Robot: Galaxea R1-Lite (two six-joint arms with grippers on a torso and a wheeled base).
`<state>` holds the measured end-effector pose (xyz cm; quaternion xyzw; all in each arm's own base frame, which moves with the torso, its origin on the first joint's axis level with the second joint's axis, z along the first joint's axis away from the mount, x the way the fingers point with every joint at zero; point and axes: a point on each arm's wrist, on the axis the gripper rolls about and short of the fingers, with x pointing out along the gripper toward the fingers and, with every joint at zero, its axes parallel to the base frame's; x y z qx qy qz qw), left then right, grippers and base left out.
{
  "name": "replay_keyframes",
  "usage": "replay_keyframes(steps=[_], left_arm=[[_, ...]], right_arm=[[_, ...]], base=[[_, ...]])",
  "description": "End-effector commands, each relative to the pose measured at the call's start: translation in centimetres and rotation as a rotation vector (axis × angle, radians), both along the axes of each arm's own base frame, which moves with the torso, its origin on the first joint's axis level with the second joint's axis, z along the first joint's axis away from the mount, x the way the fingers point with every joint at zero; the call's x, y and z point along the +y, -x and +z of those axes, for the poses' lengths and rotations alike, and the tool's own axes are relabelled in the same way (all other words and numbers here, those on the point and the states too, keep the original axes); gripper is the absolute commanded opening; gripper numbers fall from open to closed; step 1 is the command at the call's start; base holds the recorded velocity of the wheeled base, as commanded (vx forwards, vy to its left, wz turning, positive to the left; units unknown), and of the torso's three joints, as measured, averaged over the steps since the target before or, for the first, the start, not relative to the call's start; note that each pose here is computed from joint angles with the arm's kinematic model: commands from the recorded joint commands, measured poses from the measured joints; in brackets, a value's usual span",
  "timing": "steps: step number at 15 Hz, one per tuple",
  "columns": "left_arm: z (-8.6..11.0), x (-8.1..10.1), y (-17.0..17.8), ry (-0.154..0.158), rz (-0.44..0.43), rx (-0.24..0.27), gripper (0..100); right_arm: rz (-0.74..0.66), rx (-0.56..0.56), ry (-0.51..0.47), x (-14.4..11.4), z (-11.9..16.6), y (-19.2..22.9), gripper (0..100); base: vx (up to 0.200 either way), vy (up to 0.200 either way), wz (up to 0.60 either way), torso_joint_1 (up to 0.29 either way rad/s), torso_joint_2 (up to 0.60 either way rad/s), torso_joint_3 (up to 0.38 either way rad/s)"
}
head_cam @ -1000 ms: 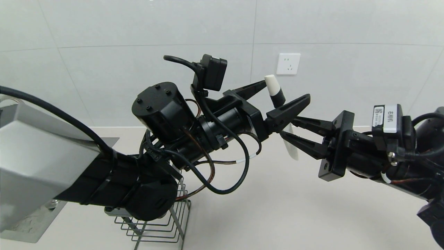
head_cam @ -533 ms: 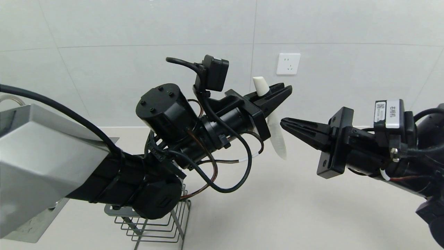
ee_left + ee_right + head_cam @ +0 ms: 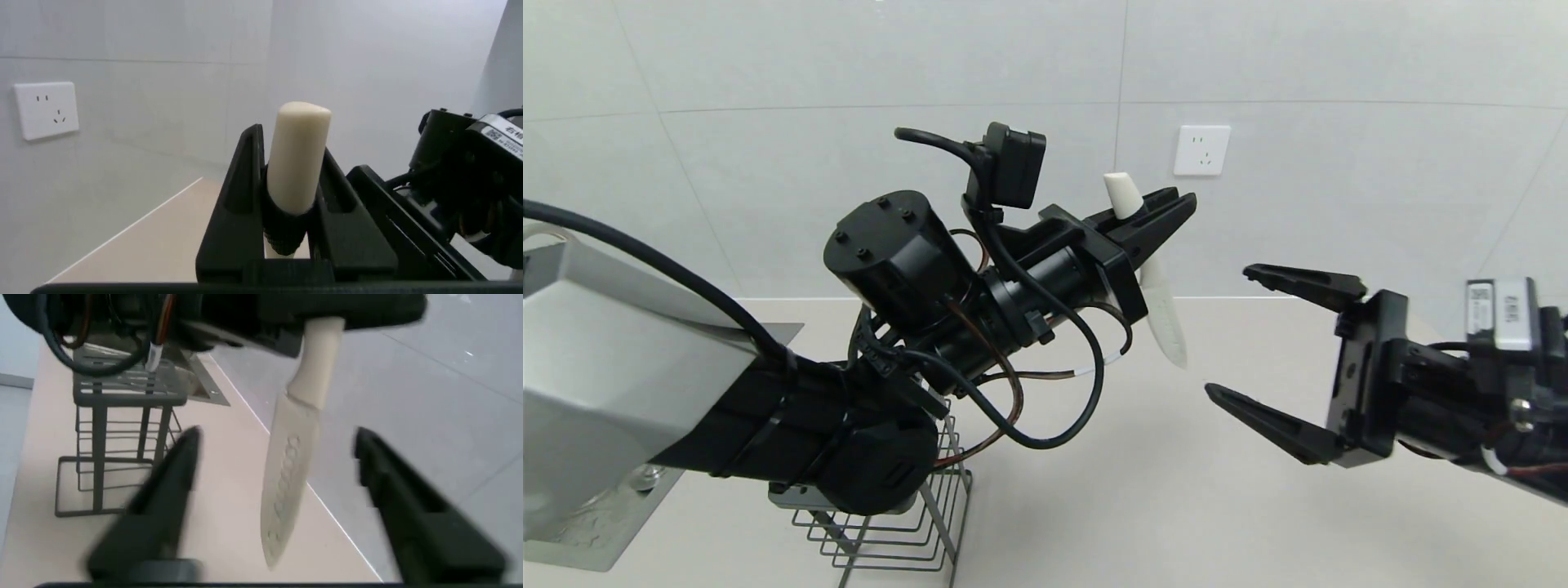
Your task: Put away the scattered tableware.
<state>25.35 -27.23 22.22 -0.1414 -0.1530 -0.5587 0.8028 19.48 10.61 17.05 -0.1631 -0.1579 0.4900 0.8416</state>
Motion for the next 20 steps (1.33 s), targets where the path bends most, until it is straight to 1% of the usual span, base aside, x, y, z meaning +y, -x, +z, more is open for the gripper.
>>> replay_keyframes(steps=[1, 3, 5, 6, 7, 8, 9, 10, 11, 13, 14, 16, 19, 20], left_arm=[[0.8, 0.9, 0.8, 0.008, 0.004, -0.006, 0], [0.8, 1.8, 1.7, -0.006, 0.008, 0.005, 0], [0.8, 2.7, 2.3, -0.033, 0.036, -0.024, 0], [1.3, 3.8, 2.4, -0.043, 0.085, -0.059, 0], [2.0, 4.4, 2.8, -0.037, 0.091, -0.070, 0], [2.5, 4.8, 3.0, -0.030, 0.106, -0.070, 0], [2.9, 5.1, 3.3, -0.018, 0.125, -0.067, 0], [2.9, 5.2, 3.3, -0.018, 0.126, -0.067, 0], [2.7, 5.2, 3.2, -0.023, 0.129, -0.060, 0], [1.9, 5.2, 3.3, -0.044, 0.125, -0.040, 0], [1.6, 5.3, 3.4, -0.052, 0.127, -0.033, 0], [1.3, 5.7, 3.7, -0.059, 0.131, -0.024, 0], [1.5, 6.8, 4.7, -0.052, 0.154, -0.009, 0], [1.4, 7.2, 4.8, -0.055, 0.163, -0.004, 0]], right_arm=[[-0.100, -0.068, -0.017, -3.9, 0.6, 4.6, 100], [-0.158, -0.148, -0.041, -5.9, 1.1, 8.1, 100], [-0.193, -0.221, -0.064, -7.1, 1.2, 11.0, 100], [-0.236, -0.303, -0.086, -8.0, 1.5, 13.5, 100], [-0.260, -0.359, -0.103, -8.5, 1.6, 15.4, 100], [-0.276, -0.387, -0.107, -8.8, 1.4, 16.7, 100], [-0.318, -0.394, -0.100, -9.2, 0.5, 18.6, 100], [-0.340, -0.386, -0.094, -9.2, 0.0, 19.3, 100], [-0.365, -0.377, -0.087, -9.4, -1.2, 20.6, 100], [-0.436, -0.356, -0.107, -9.6, -3.0, 22.2, 100], [-0.447, -0.357, -0.107, -9.7, -3.7, 22.6, 100], [-0.465, -0.338, -0.125, -9.7, -3.7, 22.5, 100], [-0.664, -0.153, -0.165, -10.1, -4.9, 21.7, 100], [-0.698, -0.108, -0.163, -10.1, -5.3, 21.6, 100]], base=[[0.000, 0.000, 0.00, 0.000, 0.00, 0.000], [0.000, 0.000, 0.00, 0.000, 0.00, 0.000], [0.000, 0.000, 0.00, 0.000, 0.00, 0.000], [0.000, 0.000, 0.00, 0.000, 0.00, 0.000], [0.000, 0.000, 0.00, 0.000, 0.00, 0.000], [0.000, 0.000, 0.00, 0.000, 0.00, 0.000], [0.000, 0.000, 0.00, 0.000, 0.00, 0.000], [0.000, 0.000, 0.00, 0.000, 0.00, 0.000], [0.000, 0.000, 0.00, 0.000, 0.00, 0.000], [0.000, 0.000, 0.00, 0.000, 0.00, 0.000], [0.000, 0.000, 0.00, 0.000, 0.00, 0.000], [0.000, 0.000, 0.00, 0.000, 0.00, 0.000], [0.000, 0.000, 0.00, 0.000, 0.00, 0.000], [0.000, 0.000, 0.00, 0.000, 0.00, 0.000]])
